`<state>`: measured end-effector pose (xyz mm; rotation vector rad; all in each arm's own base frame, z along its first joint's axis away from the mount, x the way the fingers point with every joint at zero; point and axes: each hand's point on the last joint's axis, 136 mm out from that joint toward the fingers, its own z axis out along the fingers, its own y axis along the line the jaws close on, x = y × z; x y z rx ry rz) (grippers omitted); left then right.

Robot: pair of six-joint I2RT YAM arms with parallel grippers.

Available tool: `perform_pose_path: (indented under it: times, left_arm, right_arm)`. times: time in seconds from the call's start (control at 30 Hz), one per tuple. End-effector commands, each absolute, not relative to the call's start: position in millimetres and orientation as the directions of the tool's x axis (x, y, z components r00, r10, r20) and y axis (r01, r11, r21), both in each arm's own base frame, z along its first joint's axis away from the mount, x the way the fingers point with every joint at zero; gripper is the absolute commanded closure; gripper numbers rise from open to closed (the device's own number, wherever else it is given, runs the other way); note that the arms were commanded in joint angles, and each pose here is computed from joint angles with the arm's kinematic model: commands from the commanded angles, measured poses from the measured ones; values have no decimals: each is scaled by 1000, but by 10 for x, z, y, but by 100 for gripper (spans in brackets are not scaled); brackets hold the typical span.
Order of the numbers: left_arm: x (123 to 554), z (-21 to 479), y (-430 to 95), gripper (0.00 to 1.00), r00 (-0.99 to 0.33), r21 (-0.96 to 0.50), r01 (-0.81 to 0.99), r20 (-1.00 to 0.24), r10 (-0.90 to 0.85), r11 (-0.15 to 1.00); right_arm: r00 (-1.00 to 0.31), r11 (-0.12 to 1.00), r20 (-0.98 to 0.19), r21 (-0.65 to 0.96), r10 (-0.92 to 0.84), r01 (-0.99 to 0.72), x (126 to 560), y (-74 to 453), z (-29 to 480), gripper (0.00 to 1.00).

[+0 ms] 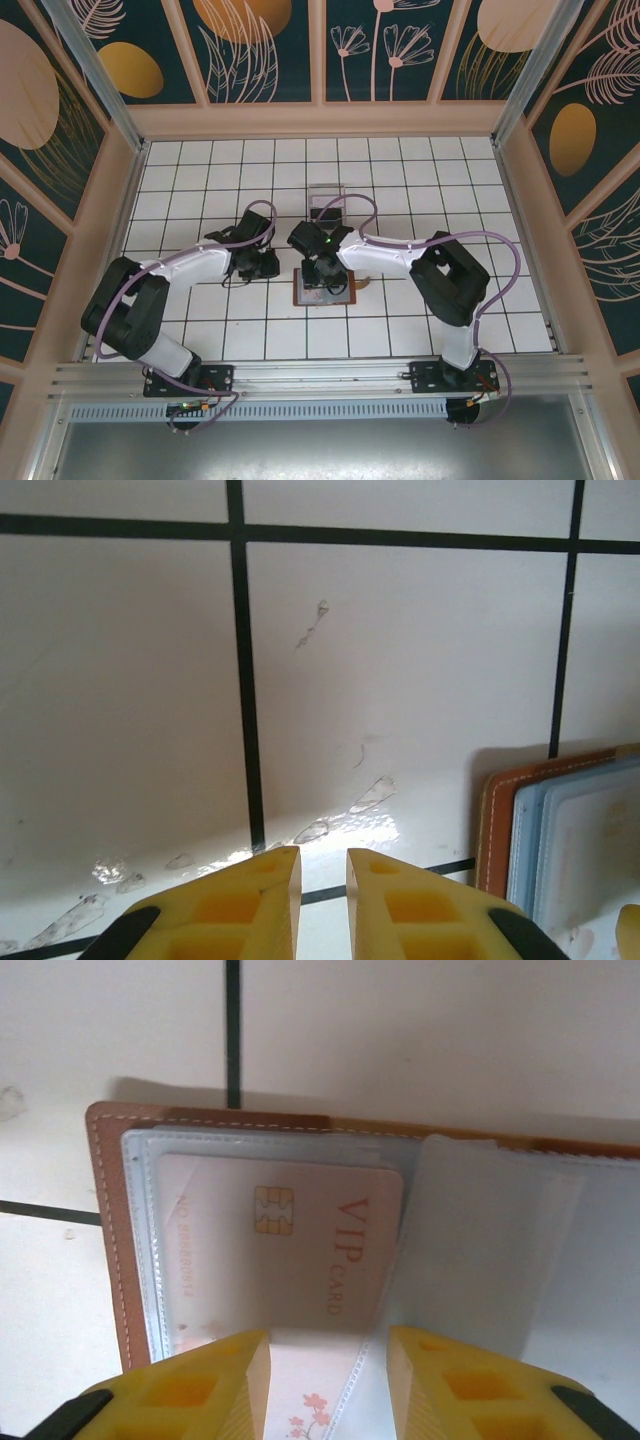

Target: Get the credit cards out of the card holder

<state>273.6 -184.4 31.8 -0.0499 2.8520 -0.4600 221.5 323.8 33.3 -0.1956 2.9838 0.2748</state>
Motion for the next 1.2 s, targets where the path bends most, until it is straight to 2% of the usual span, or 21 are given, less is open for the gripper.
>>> perform_pose_path:
  times: [0.0,0.37,0.6,1.0,1.17]
  left_arm:
    - [2799,365,-1901,79,-968,-324,36,-245,-47,945]
    - [2878,443,-1977,79,-967,-336,56,-252,-33,940]
    - [2881,475,-1989,78,-967,-347,47,-250,-45,937]
    - [2850,489,-2029,79,-969,-355,44,-244,-47,934]
    - [2841,491,-2054,78,-969,-357,46,-243,-45,933]
  right_arm:
    - [-981,992,-166,51,-104,-114,2219,3054,368,62]
    - [-975,996,-207,15,-85,-90,2207,2925,569,58]
    - [-973,996,-214,-39,-89,-82,2213,2776,537,57]
    - [-976,999,-212,-10,-40,-39,2272,2516,455,57]
    - [-980,1000,-198,-11,-30,-28,2244,2395,387,54]
